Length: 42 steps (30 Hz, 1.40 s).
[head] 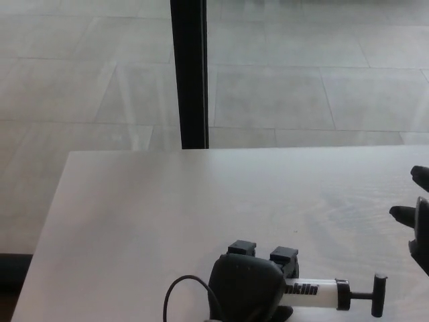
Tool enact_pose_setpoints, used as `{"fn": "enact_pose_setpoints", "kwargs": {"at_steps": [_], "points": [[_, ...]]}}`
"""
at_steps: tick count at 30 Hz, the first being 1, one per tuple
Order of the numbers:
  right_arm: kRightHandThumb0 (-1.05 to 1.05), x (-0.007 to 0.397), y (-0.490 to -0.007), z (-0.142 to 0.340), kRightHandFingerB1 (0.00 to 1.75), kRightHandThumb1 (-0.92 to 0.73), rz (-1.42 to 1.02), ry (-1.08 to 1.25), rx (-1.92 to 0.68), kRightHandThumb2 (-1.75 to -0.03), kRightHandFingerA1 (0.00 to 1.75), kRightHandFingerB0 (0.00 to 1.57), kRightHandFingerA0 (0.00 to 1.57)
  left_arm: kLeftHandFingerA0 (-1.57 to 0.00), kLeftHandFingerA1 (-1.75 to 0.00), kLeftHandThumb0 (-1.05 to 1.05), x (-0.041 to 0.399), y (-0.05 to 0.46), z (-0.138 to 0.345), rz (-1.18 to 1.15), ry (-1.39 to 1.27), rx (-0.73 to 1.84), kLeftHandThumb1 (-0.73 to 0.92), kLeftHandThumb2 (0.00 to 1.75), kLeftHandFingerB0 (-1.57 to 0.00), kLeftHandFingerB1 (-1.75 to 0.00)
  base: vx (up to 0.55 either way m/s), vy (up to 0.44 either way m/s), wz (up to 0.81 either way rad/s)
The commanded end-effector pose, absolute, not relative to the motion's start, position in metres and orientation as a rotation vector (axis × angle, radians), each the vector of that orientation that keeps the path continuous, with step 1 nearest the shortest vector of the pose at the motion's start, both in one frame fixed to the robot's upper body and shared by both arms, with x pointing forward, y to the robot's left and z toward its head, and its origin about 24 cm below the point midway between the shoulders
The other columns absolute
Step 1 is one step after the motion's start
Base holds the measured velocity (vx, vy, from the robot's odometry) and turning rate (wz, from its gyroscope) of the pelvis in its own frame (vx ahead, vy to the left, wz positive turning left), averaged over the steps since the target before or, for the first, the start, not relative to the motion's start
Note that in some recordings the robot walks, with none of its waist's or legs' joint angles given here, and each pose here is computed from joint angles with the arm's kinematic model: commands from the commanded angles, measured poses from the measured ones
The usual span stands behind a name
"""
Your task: The robot uses its left hand to lift the air pump kept on the middle of the desk and use the right hand to pull out the handle
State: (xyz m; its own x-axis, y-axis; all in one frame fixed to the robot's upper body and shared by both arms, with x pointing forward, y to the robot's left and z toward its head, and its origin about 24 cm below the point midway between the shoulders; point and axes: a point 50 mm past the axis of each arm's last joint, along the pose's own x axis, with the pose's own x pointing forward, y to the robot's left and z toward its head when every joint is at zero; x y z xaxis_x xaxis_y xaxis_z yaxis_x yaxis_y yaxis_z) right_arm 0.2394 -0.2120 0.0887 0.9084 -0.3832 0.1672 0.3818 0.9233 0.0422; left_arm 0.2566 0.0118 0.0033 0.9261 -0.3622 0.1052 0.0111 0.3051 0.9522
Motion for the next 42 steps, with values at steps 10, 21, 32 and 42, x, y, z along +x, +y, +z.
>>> {"fn": "enact_pose_setpoints", "kwargs": {"at_steps": [10,21,32,42], "points": [[-0.46,0.235,-0.213,0.071,0.35,-0.62,-0.143,0.065,-0.209,-0.58,0.66,0.43,0.38,-1.15,-1.38,-0.14,0.273,0.046,0.009,-0.150,-0.274,1.123,0.52,1.17,-0.91,-1.16,0.00,0.000,0.00],[-0.58,0.237,-0.215,0.076,0.42,-0.43,0.068,0.141,-0.448,-0.76,0.54,0.24,0.17,-1.23,-1.42,-0.09,0.284,0.057,0.025,-0.121,-0.334,1.197,0.49,1.19,-0.95,-1.16,0.00,0.000,0.00],[-0.54,0.244,-0.208,0.080,0.33,-0.52,0.114,0.126,-0.467,-0.56,0.46,0.39,0.41,-0.92,-1.75,-0.05,0.283,0.053,0.028,-0.137,-0.402,1.191,0.44,1.30,-0.87,-1.33,0.00,0.000,0.00],[-0.49,0.255,-0.193,0.082,0.37,-0.57,0.080,0.072,-0.386,-0.58,0.68,0.46,0.56,-1.25,-1.38,0.00,0.292,0.036,0.067,-0.131,-0.512,1.178,0.37,1.21,-1.00,-1.12,0.00,0.000,0.00]]}}
